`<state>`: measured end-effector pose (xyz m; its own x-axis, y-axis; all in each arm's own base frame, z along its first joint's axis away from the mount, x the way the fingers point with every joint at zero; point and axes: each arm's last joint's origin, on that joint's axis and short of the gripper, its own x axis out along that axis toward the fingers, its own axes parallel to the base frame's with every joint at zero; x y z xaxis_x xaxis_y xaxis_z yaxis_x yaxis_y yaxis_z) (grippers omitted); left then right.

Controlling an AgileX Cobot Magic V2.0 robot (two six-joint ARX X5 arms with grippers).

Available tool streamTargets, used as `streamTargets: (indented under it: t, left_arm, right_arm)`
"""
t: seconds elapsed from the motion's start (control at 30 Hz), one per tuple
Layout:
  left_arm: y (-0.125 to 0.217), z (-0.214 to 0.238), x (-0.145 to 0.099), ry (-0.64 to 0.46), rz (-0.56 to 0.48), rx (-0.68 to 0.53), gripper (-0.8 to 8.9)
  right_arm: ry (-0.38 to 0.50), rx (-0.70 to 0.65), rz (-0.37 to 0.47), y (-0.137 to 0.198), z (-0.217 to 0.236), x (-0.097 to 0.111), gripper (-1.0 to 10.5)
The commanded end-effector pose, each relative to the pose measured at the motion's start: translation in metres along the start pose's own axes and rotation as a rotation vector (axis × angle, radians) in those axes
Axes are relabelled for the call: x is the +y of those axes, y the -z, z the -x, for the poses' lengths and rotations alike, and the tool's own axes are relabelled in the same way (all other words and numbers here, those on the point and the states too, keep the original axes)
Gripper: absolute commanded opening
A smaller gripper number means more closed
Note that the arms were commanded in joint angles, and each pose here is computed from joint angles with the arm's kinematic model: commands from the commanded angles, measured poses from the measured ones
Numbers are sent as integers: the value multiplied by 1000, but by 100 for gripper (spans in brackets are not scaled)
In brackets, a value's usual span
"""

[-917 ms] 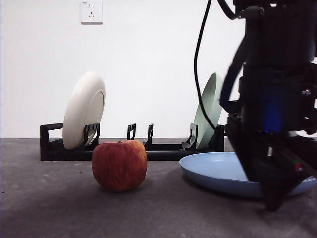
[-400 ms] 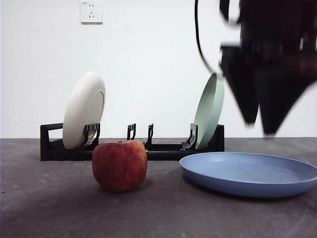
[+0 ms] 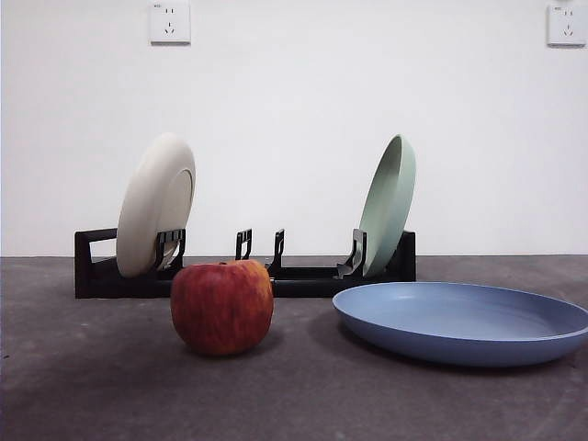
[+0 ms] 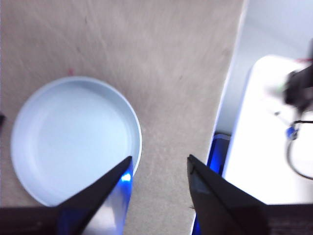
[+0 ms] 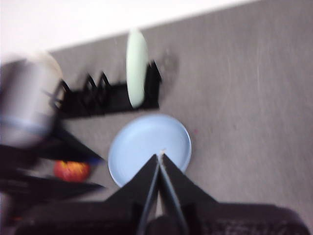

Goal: Take the blue plate from the plate rack,put the plate on the table,take the apple from the table,put the apple in the plate

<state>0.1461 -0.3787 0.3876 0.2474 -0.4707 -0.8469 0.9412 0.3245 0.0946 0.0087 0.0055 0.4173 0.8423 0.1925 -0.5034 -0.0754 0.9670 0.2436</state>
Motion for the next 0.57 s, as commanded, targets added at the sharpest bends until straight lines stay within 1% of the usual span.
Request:
streamTargets:
  t: [0.03,0.07,0.1,0.17,0.27,0.37,0.43,0.57]
  left_arm:
    - [5,38,1,0,17,-79,100]
    - [7,54,2,-3,19,-113,23]
    - [10,68,2,-13,21,-142,-19]
    - [18,96,5,-45,30,-198,-8]
    - [40,154,8,-69,78,-325,-8]
    - [72,206,9,-98,120,-430,-8]
    - [95,226,10,-119,160,-463,-8]
    - [139,243,8,-125,223,-466,-8]
  right_arm:
    - [6,58,7,-6,-11,-1,0]
    - [6,78,2,-8,-16,-1,0]
    - [3,95,-3,-11,-20,-2,0]
    - [-41,125,-11,-16,-28,-1,0]
    - [-224,161,-18,-32,-50,3,0]
    - [-345,187,-29,-48,-74,5,0]
    - [-430,220,-36,-56,-91,7,1]
    - [-474,299,-17,-62,-118,19,3]
